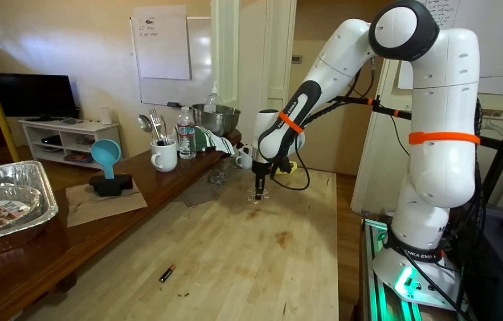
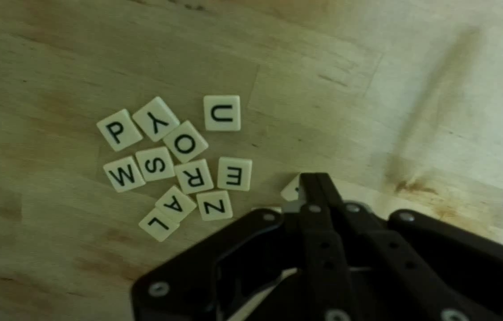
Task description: Use the tiles to create the word 'The'.
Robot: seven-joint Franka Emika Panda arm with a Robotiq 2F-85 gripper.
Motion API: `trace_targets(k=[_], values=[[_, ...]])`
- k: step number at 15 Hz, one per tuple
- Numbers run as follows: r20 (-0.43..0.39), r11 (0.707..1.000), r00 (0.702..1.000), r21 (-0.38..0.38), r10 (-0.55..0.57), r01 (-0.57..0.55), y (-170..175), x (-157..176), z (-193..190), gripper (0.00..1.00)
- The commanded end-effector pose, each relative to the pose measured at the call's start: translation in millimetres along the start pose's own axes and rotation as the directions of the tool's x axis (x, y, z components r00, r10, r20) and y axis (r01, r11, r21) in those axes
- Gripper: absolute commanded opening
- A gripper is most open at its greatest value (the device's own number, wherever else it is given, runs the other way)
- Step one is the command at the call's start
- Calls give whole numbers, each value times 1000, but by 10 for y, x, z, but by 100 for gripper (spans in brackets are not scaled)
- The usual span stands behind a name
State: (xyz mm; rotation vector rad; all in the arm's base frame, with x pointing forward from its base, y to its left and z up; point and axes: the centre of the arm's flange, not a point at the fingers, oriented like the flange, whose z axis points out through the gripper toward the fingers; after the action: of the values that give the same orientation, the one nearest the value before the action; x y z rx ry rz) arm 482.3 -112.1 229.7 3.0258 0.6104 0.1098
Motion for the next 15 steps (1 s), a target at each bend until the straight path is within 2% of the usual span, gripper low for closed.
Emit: trace_targets(k=[1, 5, 9, 15], values=[[-22, 1000, 1000, -8, 12, -12, 30, 88, 130, 0], [-43, 999, 999, -22, 27, -28, 34, 134, 203, 0], [-24, 999, 999, -24, 42, -43, 14, 104, 241, 0], [29, 987, 986, -9, 163, -163, -310, 112, 206, 0]])
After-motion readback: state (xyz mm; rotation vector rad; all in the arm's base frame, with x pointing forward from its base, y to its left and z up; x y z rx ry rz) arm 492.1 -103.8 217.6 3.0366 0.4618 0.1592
